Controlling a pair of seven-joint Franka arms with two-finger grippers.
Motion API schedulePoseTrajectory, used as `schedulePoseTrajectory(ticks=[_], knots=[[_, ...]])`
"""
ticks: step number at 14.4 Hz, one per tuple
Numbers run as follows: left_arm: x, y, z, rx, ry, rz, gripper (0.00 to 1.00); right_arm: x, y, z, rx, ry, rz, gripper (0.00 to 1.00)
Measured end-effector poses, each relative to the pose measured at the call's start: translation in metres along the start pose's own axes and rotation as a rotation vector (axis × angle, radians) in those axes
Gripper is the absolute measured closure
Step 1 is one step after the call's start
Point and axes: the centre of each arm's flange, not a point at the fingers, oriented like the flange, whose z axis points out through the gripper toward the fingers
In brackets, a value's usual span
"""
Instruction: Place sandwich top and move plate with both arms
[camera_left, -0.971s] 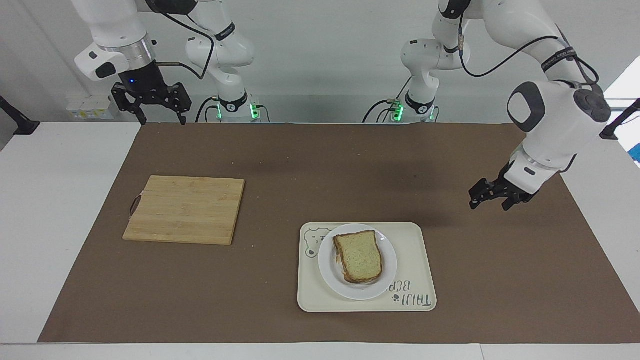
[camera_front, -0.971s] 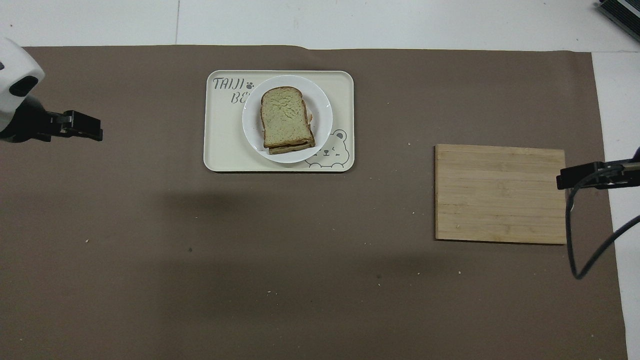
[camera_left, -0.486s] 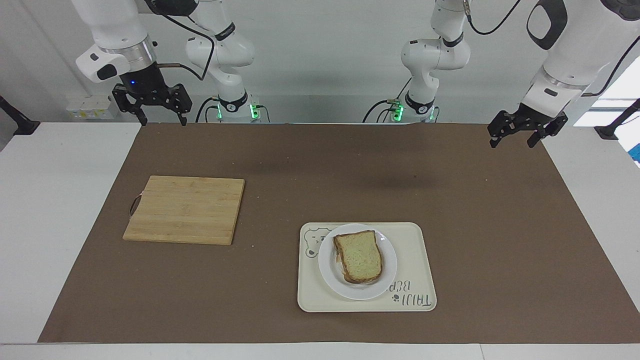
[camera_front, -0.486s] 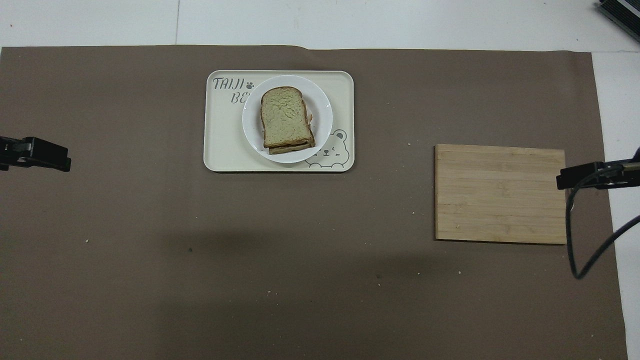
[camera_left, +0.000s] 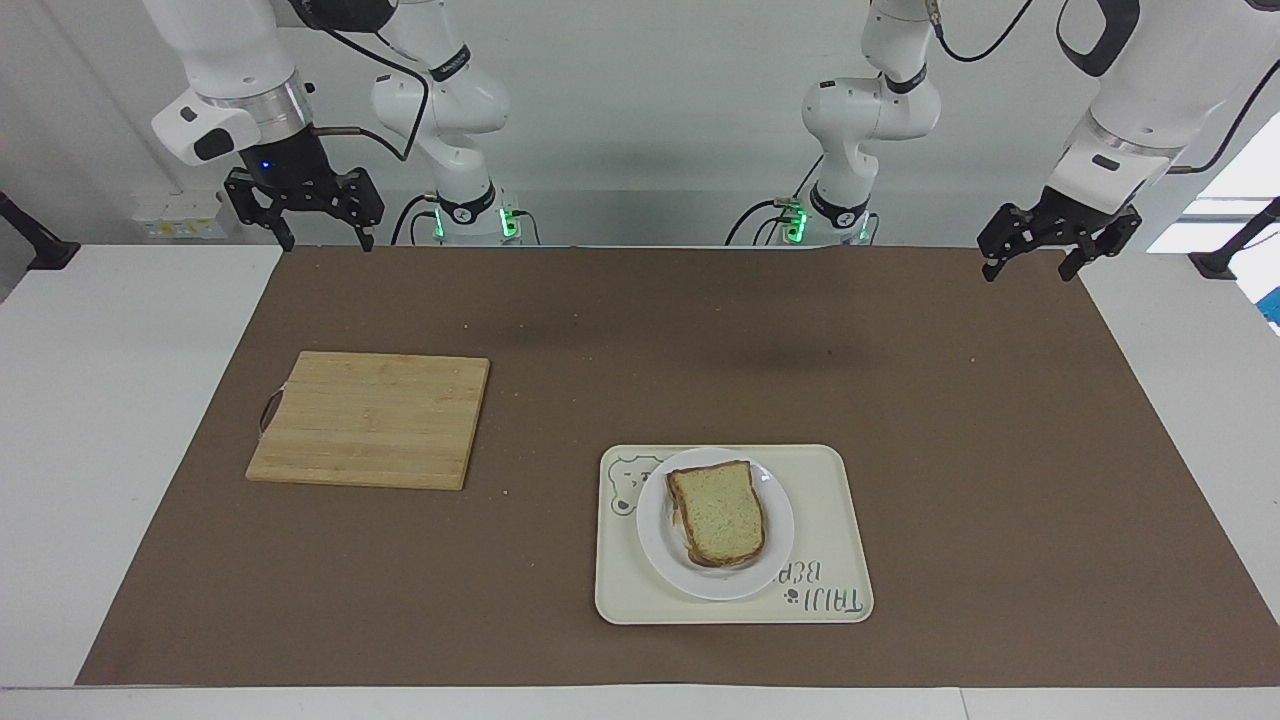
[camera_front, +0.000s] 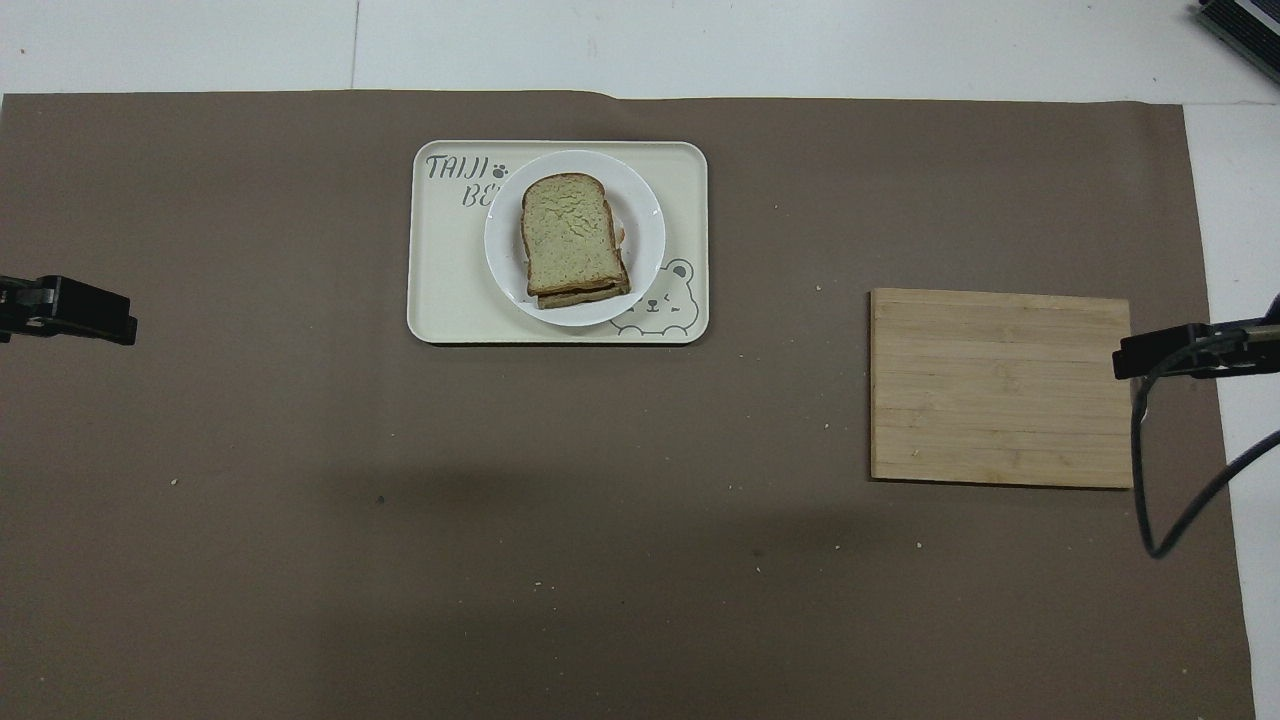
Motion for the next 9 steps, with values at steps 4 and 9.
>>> schedulePoseTrajectory(ticks=[4,9], knots=[[-0.0006,0.0004,0.0009,-0.013,-0.006,-0.001,0.0,0.0,0.0,0.0,0.0,0.0,0.0,0.0],[-0.0018,0.0002,0.0021,-0.015,-0.018,-0.002,0.0,0.0,0.0,0.0,0.0,0.0,0.0,0.0]])
